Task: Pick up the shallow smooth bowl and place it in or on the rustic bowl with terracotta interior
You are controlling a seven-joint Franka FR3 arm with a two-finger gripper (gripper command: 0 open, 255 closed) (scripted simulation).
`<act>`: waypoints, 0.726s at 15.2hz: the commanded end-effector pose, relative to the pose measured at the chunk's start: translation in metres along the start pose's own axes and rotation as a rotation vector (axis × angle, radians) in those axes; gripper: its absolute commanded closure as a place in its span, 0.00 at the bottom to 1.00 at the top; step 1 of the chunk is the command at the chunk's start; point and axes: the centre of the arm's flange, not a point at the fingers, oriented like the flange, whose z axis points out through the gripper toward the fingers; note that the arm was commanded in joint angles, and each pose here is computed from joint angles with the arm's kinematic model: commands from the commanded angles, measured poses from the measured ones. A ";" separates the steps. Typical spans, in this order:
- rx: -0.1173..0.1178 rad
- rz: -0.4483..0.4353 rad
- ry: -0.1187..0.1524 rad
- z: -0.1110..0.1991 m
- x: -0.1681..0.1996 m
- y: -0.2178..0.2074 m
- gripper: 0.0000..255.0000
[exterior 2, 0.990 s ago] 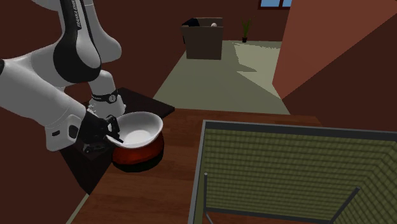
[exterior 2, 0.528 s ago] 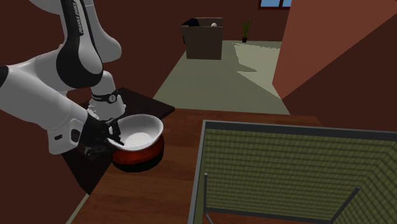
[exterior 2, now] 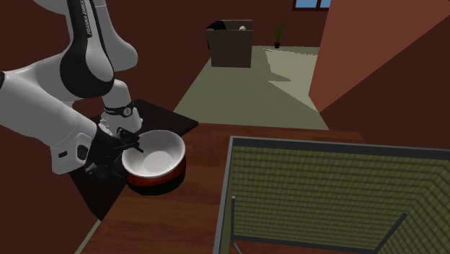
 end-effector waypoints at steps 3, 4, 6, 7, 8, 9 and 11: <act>0.000 0.000 0.000 -0.043 0.000 0.000 0.00; 0.000 0.000 0.000 -0.043 0.000 0.000 0.00; 0.000 0.000 0.000 -0.043 0.000 0.000 0.00; 0.000 0.000 0.000 -0.043 0.000 0.000 0.00; 0.000 0.000 0.000 -0.043 0.000 0.000 0.00; 0.000 0.000 0.000 -0.043 0.000 0.000 0.00; 0.000 0.000 0.000 -0.043 0.000 0.000 0.00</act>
